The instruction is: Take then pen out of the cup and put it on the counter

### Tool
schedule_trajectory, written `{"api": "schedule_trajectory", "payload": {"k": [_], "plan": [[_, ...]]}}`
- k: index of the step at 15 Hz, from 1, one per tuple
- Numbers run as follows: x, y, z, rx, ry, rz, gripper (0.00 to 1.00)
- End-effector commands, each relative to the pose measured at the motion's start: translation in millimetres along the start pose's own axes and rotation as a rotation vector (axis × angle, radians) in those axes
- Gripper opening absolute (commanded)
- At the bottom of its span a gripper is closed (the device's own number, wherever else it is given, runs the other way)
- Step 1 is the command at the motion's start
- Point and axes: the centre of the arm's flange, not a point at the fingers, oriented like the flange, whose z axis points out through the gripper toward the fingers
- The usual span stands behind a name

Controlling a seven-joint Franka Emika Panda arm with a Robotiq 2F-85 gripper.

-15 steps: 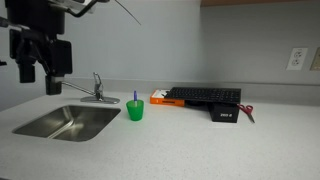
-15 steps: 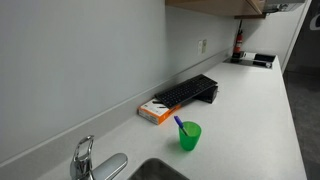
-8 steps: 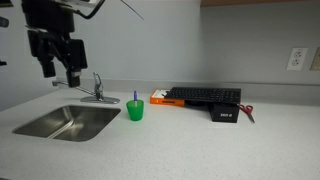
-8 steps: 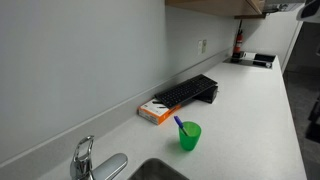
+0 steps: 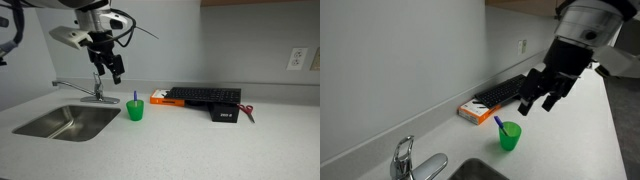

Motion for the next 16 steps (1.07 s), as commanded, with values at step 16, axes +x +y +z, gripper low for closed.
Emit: {"api": "schedule_trajectory", "payload": {"k": [16], "plan": [[74.0,-33.5,106.6,-0.182,0.102,0.127,1.00]]}}
